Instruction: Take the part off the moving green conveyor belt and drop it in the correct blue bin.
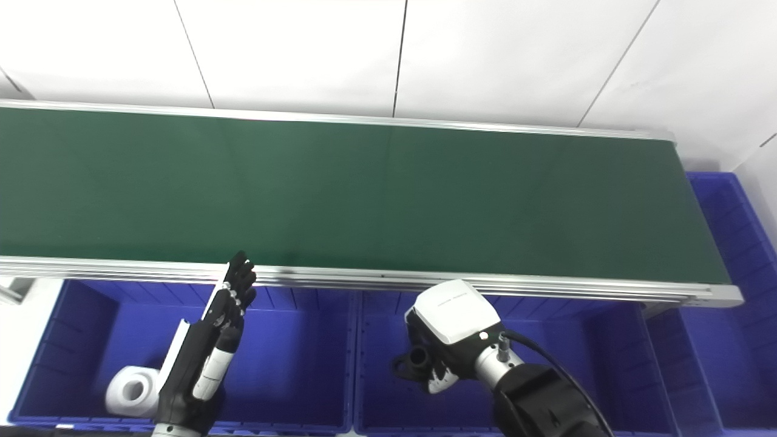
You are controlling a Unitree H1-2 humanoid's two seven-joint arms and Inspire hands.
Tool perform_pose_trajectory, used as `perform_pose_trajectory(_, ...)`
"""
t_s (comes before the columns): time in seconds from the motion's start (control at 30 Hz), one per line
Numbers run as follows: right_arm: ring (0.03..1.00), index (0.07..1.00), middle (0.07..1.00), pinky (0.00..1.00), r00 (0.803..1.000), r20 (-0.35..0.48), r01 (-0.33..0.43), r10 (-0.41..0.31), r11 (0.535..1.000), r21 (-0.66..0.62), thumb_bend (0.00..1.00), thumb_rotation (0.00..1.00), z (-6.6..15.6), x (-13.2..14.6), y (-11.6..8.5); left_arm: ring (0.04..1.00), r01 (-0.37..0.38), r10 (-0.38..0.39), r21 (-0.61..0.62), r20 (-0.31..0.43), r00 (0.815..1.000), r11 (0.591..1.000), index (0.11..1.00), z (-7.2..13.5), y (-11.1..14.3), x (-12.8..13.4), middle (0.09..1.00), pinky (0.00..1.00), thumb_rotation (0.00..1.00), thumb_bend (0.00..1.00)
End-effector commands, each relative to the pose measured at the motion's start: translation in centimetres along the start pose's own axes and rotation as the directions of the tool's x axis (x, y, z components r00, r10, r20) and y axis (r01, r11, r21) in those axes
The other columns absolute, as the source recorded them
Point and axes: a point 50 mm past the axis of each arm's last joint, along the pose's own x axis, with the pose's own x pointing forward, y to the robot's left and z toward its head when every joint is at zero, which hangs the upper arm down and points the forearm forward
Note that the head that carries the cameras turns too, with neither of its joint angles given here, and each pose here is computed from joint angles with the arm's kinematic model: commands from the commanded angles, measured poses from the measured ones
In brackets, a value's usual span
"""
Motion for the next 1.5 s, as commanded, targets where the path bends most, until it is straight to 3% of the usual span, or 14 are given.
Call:
perform_pose_trajectory(0.0,0.167,0.492,0.276,0.10,0.998,0.014,0.064,-0.063,0.994,-0.088,0.52,0.14,-0.5,-0.1,-0.6,1.000,0.012,-0.012,0.002,0.036,0.999,1.000,1.000,1.0,0.0,0.0,1.000,1.00,0.86,0.75)
perform_pose_trajectory(0.07,0.204,0.589,0.336,0.13,0.998,0.007,0.065,-0.065,0.990,-0.125,0.73,0.35,-0.6,0.0,-0.3,1.000,0.013,-0.013,0.003,0.034,0.999,1.000,1.000,1.1,0.1,-0.1,1.000,1.00,0.86,0.75)
perform_pose_trajectory(0.13,0.416,0.741,0.590,0.28,0.999,-0.017,0.030,-0.033,0.991,-0.133,0.92,0.59,-0.6,0.0,0.0,1.000,0.013,-0.013,-0.001,0.036,0.999,1.000,1.000,1.1,0.1,-0.1,1.000,1.00,0.85,0.74)
perform_pose_trajectory(0.2,0.597,0.820,0.747,0.44,1.000,-0.031,0.000,-0.004,0.992,-0.123,0.99,0.69,-0.5,-0.1,0.2,1.000,0.015,-0.015,-0.003,0.036,0.999,1.000,1.000,1.1,0.0,-0.2,1.000,1.00,0.85,0.74)
perform_pose_trajectory(0.33,0.788,0.881,0.871,0.62,1.000,-0.017,-0.011,0.009,0.992,-0.127,1.00,0.80,-0.1,-0.4,0.1,1.000,0.016,-0.016,-0.010,0.038,0.999,1.000,1.000,1.2,0.0,-0.2,1.000,1.00,0.85,0.74)
perform_pose_trajectory(0.63,0.694,0.883,0.843,0.51,1.000,0.004,-0.003,0.003,0.999,-0.034,1.00,0.82,0.8,-1.5,-1.3,1.000,0.015,-0.015,-0.012,0.044,0.999,1.000,1.000,1.3,-0.4,-0.2,1.000,1.00,0.84,0.74)
perform_pose_trajectory(0.73,0.610,0.848,0.779,0.45,0.999,0.027,0.025,-0.030,0.990,0.142,1.00,0.80,1.5,-2.8,-2.4,1.000,0.010,-0.010,-0.013,0.044,0.999,1.000,1.000,1.3,-0.6,-0.2,1.000,1.00,0.84,0.74)
perform_pose_trajectory(0.83,0.548,0.812,0.715,0.38,0.993,0.057,0.075,-0.105,0.919,0.387,1.00,0.77,2.2,-4.1,-3.2,1.000,0.008,-0.007,-0.015,0.045,0.999,1.000,1.000,1.3,-0.8,-0.2,1.000,1.00,0.84,0.75)
perform_pose_trajectory(0.93,0.482,0.789,0.637,0.35,0.966,0.067,0.167,-0.249,0.804,0.570,1.00,0.81,3.5,-6.0,-3.7,1.000,0.005,-0.005,-0.006,0.046,0.999,1.000,1.000,1.3,-0.8,-0.1,1.000,1.00,0.84,0.76)
perform_pose_trajectory(1.1,0.573,0.792,0.687,0.45,0.927,0.006,0.250,-0.376,0.628,0.737,0.81,0.84,4.5,-7.6,-3.0,1.000,0.004,-0.006,0.029,0.070,0.998,1.000,1.000,1.2,-0.7,0.2,1.000,1.00,0.84,0.77)
perform_pose_trajectory(1.2,0.634,0.777,0.726,0.52,0.889,-0.094,0.319,-0.449,0.458,0.830,0.71,0.83,4.6,-8.2,-2.0,1.000,0.002,-0.006,0.044,0.092,0.996,0.999,1.000,1.2,-0.5,0.4,1.000,1.00,0.82,0.78)
perform_pose_trajectory(1.27,0.671,0.772,0.749,0.57,0.869,-0.177,0.350,-0.462,0.321,0.880,0.69,0.86,4.8,-8.6,-1.3,1.000,-0.007,0.001,0.052,0.115,0.993,0.999,1.000,1.1,-0.4,0.5,1.000,1.00,0.80,0.77)
perform_pose_trajectory(1.4,0.712,0.794,0.772,0.64,0.796,-0.400,0.388,-0.454,-0.124,0.913,0.68,0.89,7.0,-8.1,1.1,1.000,-0.037,0.019,0.111,0.163,0.986,0.993,1.000,1.3,0.2,0.6,1.000,1.00,0.80,0.81)
perform_pose_trajectory(1.47,0.773,0.839,0.817,0.72,0.752,-0.450,0.403,-0.482,-0.203,0.892,0.64,0.94,7.8,-7.3,2.8,1.000,-0.037,0.012,0.137,0.183,0.983,0.990,1.000,1.6,0.3,0.6,1.000,1.00,0.81,0.81)
